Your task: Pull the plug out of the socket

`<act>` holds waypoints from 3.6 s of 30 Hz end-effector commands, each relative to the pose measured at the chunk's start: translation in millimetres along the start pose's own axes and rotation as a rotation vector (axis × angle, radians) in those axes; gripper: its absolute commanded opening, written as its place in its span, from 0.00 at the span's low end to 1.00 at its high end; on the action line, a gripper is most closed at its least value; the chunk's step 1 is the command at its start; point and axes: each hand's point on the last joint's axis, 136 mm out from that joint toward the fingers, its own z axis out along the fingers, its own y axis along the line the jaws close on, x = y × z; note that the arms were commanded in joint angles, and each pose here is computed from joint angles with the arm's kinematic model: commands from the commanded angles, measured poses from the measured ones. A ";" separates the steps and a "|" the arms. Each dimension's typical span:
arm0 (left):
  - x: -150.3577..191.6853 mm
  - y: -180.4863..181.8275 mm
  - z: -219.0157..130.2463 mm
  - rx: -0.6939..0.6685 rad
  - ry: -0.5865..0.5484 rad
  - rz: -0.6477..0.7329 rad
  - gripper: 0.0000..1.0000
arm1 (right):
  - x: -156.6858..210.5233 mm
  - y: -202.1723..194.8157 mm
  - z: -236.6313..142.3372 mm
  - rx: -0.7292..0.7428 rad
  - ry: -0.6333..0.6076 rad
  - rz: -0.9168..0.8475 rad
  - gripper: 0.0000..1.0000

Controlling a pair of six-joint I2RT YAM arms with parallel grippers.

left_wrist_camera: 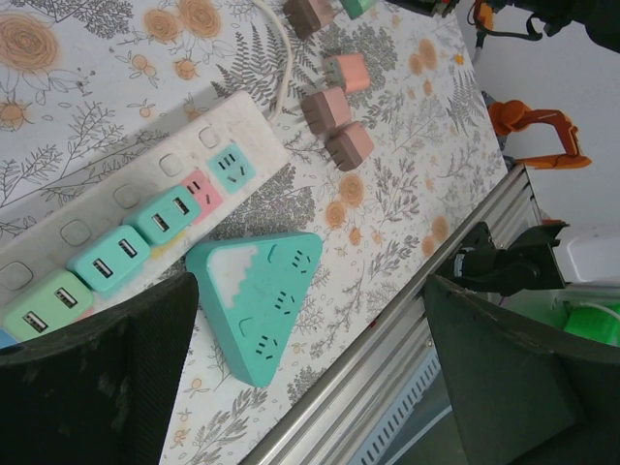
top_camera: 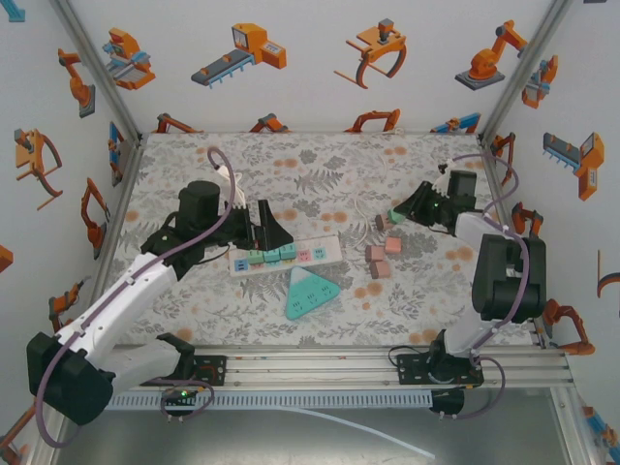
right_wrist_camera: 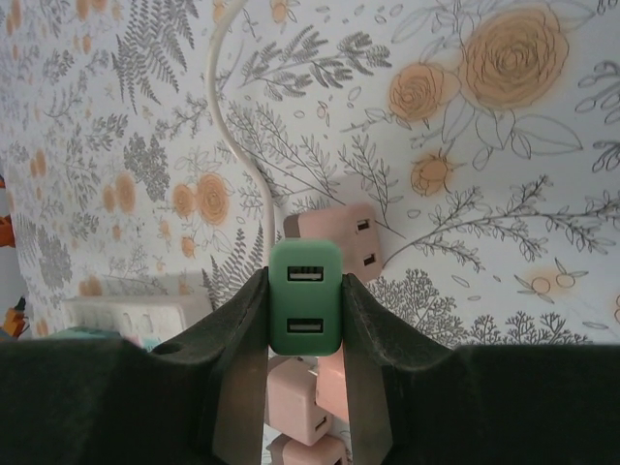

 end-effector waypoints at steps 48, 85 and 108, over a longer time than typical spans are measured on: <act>-7.5 51.9 -10.4 -0.303 -0.065 -0.021 0.97 | -26.6 69.6 -39.5 -0.090 -0.189 -0.286 0.51; 81.1 216.0 -26.3 -0.697 0.163 -0.544 0.78 | 257.2 277.1 39.7 -0.974 0.414 -1.673 0.50; 141.9 228.2 -2.7 -0.673 0.375 -0.590 0.46 | 259.0 284.1 51.6 -0.981 0.438 -1.596 0.25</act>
